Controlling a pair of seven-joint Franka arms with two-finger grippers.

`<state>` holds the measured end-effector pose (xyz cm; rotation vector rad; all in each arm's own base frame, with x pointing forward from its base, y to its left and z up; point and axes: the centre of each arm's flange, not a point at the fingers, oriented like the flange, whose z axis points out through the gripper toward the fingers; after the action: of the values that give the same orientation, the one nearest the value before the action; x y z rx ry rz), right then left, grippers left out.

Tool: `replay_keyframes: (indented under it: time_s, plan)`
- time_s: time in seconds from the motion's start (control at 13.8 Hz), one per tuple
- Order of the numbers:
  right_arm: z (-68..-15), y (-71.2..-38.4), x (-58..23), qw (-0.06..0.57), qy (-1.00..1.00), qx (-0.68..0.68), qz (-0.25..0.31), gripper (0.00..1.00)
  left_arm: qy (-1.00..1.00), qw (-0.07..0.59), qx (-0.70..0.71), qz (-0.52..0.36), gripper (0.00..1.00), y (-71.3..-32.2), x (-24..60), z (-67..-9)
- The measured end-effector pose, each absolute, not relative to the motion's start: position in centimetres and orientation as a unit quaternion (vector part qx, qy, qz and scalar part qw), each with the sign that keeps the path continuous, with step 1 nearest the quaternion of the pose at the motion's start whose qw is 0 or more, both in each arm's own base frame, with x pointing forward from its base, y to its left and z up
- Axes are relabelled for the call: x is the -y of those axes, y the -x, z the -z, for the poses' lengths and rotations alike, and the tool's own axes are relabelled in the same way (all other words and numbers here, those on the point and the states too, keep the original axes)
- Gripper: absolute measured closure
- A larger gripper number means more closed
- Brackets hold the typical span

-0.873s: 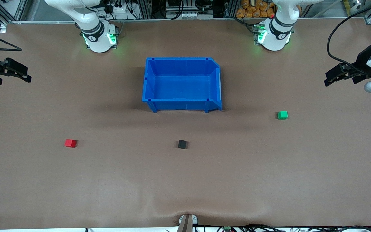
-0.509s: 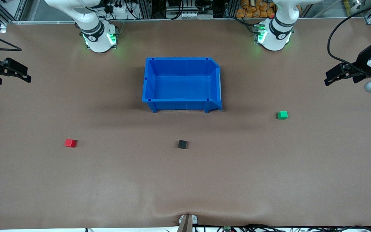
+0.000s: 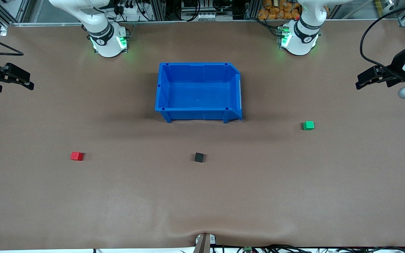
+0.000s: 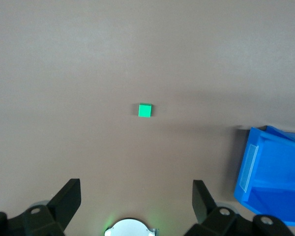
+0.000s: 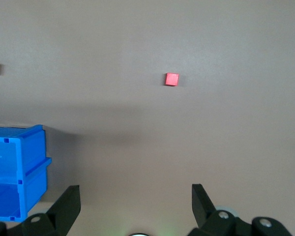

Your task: Attach green and red cubes to black cube

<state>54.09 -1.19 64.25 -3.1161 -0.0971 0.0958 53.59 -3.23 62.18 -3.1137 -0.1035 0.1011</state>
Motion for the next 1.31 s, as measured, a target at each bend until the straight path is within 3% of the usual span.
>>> replay_keyframes:
  time_s: [0.95, 1.31]
  plan:
    - [-64.5, -54.2, 1.5, 0.011, 0.999, 0.029, -0.022, 0.0, 0.997, 0.014, 0.023, -0.069, 0.0, -53.1, 3.2, -61.1]
    - [-62.4, -54.5, 1.4, 0.012, 0.998, 0.029, -0.051, 0.0, 0.996, 0.015, 0.018, -0.084, 0.0, -53.4, 3.6, -59.6]
